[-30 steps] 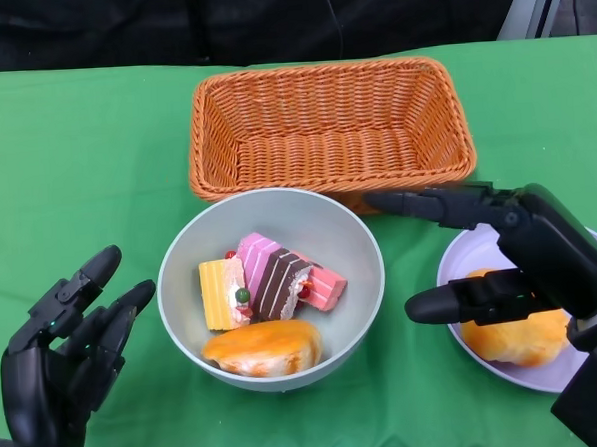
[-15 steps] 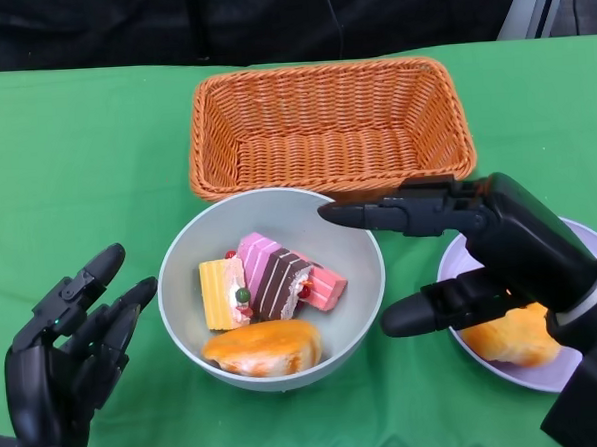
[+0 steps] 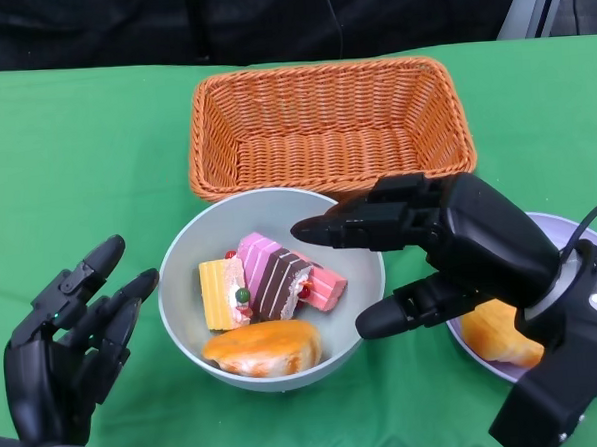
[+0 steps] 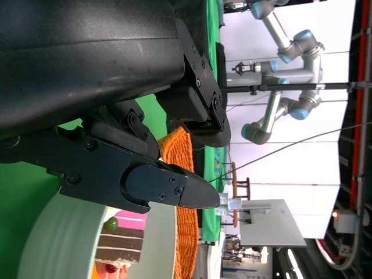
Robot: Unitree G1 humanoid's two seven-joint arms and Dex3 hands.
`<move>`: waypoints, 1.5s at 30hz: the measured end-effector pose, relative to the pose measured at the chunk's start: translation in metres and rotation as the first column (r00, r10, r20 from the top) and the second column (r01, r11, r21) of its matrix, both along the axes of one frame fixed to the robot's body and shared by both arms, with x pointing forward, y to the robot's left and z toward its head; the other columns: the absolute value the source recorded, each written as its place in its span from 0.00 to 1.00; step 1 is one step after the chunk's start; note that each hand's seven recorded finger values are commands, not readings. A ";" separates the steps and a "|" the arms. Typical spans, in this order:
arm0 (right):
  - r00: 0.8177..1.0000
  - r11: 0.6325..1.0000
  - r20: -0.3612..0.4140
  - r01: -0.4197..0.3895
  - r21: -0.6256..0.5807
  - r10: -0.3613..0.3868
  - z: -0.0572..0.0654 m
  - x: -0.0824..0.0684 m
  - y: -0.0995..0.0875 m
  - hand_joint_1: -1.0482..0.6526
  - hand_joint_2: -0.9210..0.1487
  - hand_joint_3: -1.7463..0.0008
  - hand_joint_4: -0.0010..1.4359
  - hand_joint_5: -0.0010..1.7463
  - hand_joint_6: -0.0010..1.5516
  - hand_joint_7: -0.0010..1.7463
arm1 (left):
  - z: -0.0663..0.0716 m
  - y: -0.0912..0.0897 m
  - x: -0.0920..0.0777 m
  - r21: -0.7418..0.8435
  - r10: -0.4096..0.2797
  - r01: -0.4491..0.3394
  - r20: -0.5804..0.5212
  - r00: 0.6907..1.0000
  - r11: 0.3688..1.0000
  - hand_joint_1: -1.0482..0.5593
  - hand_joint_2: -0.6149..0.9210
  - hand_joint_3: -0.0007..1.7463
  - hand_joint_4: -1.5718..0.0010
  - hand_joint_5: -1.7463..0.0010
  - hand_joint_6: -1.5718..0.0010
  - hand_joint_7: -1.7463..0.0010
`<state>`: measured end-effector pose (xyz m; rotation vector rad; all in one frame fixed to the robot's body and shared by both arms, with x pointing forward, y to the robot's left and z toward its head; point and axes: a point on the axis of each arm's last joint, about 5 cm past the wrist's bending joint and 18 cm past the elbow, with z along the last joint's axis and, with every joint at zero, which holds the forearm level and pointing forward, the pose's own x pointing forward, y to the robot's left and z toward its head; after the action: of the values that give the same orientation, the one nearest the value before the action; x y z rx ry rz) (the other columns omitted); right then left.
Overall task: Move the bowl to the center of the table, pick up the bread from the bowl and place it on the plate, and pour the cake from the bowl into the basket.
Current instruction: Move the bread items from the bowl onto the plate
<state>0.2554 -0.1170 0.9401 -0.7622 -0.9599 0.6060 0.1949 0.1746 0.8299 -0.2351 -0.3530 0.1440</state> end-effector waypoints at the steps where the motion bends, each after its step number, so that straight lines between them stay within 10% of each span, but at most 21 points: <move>1: 1.000 1.000 0.001 0.003 -0.004 -0.003 -0.001 0.001 0.001 0.15 0.04 1.00 0.53 0.11 0.43 0.01 | 0.001 0.000 0.000 0.000 0.001 -0.001 0.004 1.000 1.000 0.29 1.00 0.08 0.40 1.00 0.48 1.00; 45: 0.999 0.996 0.040 0.015 -0.085 -0.012 -0.023 0.006 0.010 0.15 0.00 1.00 0.59 0.04 0.45 0.00 | 0.023 -0.005 -0.013 -0.010 -0.010 0.011 0.082 0.997 1.000 0.25 1.00 0.07 0.39 1.00 0.46 1.00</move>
<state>0.2611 -0.1065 0.9172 -0.8590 -0.9692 0.6255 0.1819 0.1697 0.8531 -0.2531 -0.4325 0.1263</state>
